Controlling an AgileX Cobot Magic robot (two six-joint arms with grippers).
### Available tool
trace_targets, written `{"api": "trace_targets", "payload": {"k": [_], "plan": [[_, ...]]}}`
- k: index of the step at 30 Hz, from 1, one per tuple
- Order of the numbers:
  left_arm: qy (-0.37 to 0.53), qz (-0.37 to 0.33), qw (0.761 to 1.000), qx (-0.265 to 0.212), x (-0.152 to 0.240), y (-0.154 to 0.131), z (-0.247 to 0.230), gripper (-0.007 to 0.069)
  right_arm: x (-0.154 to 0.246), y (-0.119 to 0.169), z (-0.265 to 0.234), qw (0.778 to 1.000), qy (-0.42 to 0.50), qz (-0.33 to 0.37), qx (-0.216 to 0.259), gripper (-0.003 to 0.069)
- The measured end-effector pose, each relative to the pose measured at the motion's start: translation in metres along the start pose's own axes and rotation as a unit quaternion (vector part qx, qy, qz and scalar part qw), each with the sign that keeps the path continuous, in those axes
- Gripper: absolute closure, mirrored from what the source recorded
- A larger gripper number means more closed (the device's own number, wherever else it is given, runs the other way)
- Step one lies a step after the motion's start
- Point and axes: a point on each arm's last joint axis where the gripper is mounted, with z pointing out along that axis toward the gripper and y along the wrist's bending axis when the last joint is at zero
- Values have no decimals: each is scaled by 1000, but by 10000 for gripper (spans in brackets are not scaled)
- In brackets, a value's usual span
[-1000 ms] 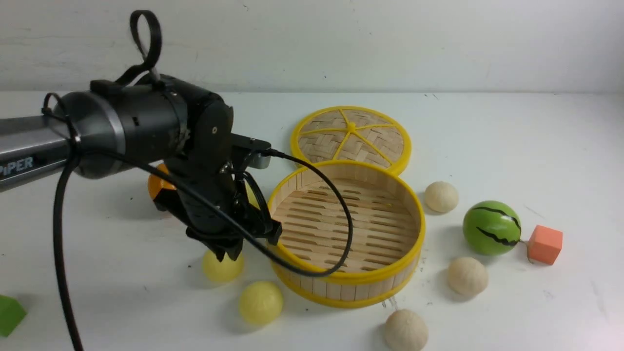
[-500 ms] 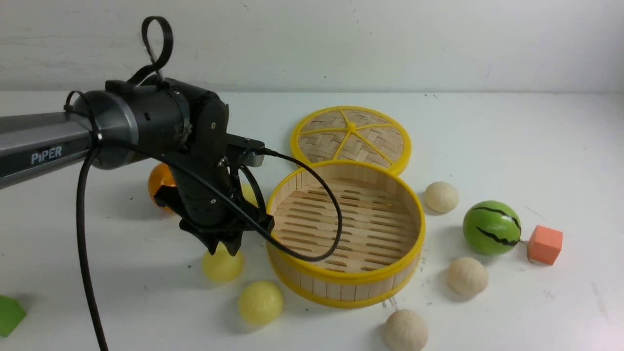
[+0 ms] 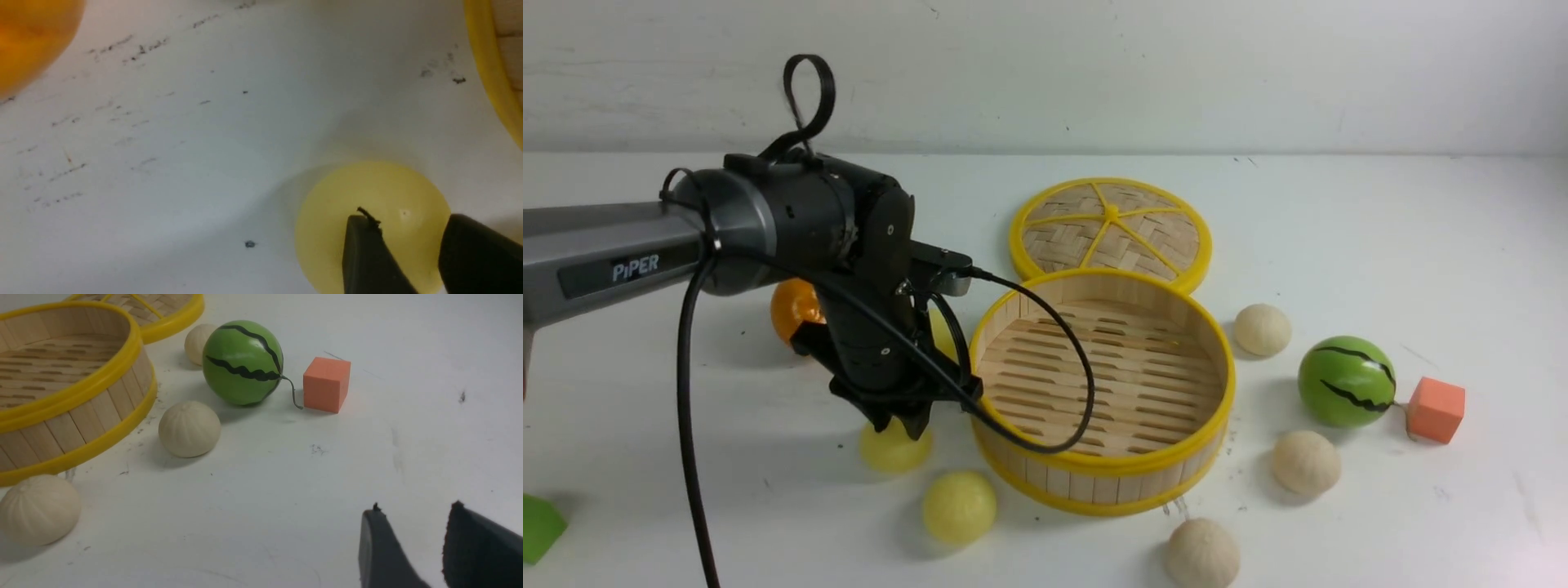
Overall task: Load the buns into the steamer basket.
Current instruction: Use the left arm to grab a steamed stuffed bun, then use the left arm to put the steamed stuffed bun into the steamer
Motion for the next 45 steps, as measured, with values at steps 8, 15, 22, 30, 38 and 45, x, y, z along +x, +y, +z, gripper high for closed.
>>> {"api": "trace_targets", "payload": {"k": [8, 15, 22, 30, 38, 45], "plan": [[-5, 3, 1000, -2, -1, 0, 0, 540, 0, 0, 0, 1000, 0, 0, 0, 420], [2, 4, 1000, -6, -3, 1, -6, 638, 0, 0, 0, 1000, 0, 0, 0, 420], [-73, 32, 997, 6, -18, -22, -79, 638, 0, 0, 0, 1000, 0, 0, 0, 420], [-109, 98, 988, 37, -25, -71, -83, 638, 0, 0, 0, 1000, 0, 0, 0, 420], [-109, 112, 987, 41, -35, -86, -37, 638, 0, 0, 0, 1000, 0, 0, 0, 420], [-93, 118, 988, 34, -35, -88, -18, 537, 0, 0, 0, 1000, 0, 0, 0, 420]]}}
